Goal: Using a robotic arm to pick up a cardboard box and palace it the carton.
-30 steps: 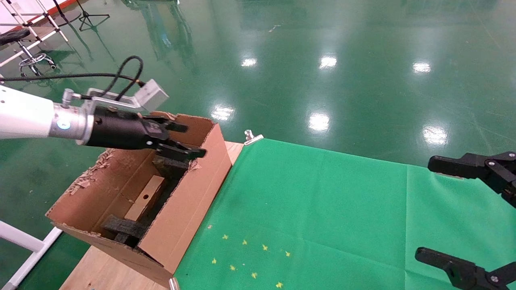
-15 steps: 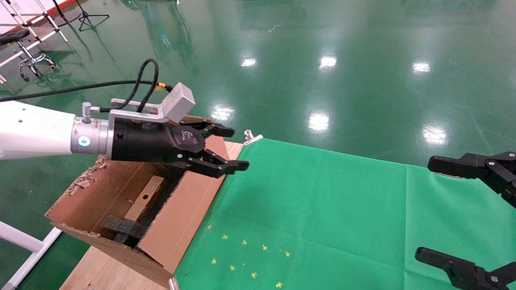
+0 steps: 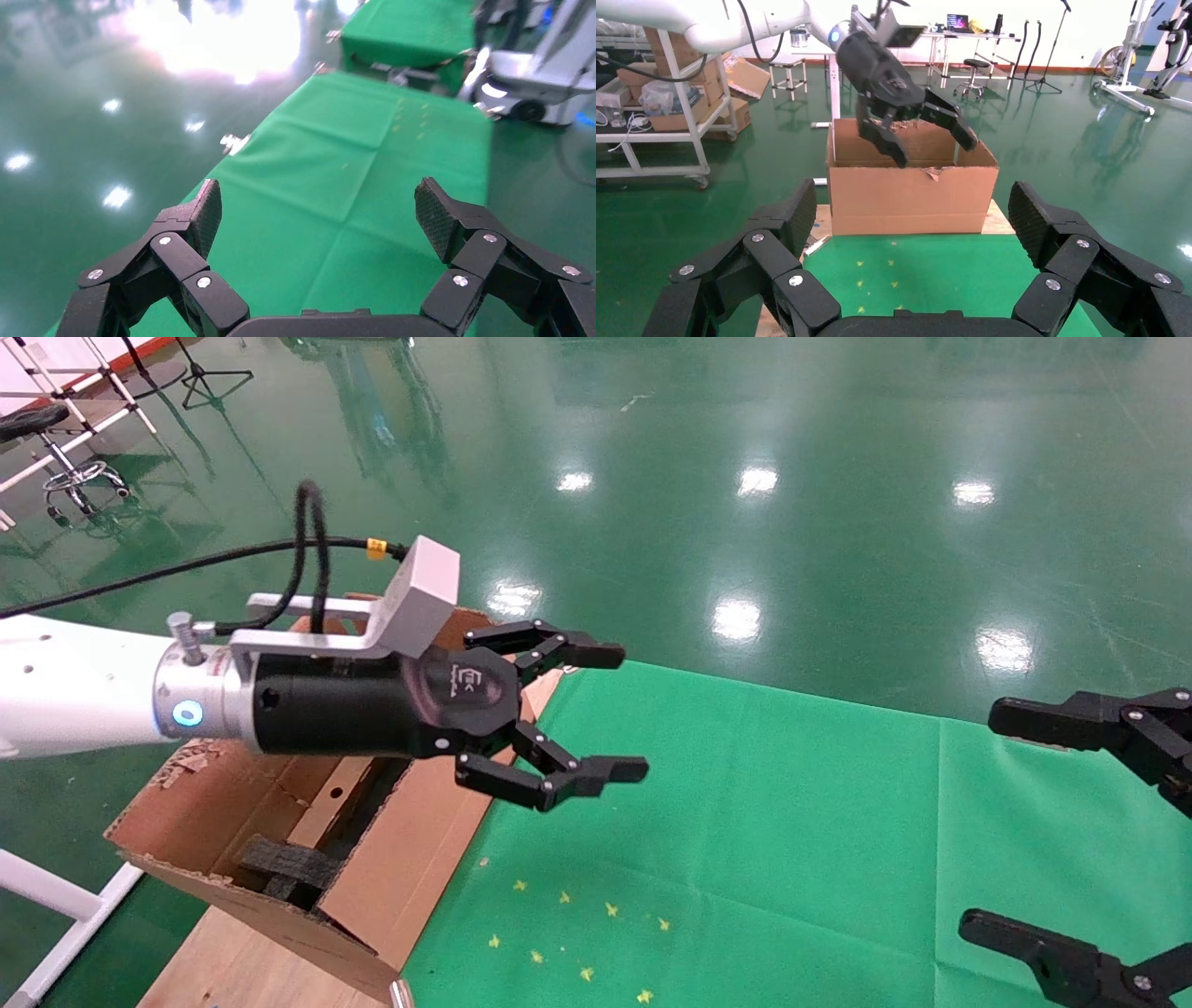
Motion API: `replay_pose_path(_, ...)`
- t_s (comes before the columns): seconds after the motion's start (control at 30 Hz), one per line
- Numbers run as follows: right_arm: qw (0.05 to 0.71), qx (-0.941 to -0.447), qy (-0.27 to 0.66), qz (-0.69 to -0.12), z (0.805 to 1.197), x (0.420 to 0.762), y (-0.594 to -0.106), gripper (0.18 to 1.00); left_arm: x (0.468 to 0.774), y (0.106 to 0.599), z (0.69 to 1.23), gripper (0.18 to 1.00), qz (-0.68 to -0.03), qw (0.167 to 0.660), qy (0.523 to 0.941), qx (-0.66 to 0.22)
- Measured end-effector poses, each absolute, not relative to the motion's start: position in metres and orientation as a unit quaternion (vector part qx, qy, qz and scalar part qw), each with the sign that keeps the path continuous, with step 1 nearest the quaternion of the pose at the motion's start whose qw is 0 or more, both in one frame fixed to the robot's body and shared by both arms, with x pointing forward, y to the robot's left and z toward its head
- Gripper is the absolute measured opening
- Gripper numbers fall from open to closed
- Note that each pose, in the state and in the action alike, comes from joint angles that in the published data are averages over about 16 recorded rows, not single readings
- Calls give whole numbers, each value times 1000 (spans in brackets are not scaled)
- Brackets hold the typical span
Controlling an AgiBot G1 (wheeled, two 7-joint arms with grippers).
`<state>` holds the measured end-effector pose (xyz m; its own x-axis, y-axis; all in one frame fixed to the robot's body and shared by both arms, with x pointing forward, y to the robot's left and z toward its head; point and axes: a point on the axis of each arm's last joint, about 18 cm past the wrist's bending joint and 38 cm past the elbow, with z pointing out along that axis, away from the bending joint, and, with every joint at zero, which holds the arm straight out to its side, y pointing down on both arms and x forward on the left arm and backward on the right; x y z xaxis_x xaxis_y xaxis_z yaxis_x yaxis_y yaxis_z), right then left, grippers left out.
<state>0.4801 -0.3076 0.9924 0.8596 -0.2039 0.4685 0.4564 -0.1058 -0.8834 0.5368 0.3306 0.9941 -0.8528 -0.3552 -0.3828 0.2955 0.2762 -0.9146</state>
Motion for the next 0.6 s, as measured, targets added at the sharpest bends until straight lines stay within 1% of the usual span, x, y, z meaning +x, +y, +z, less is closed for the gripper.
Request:
replay_pose_path(0.43, 663, -701, -90, -249, 992, 480, -308, 1001, 489, 305, 993, 1001, -648, 249, 716, 77)
replay_pose_path(0.6, 663, -701, -90, -249, 992, 480, -308, 1001, 476, 300, 992, 1001, -658, 243, 705, 101)
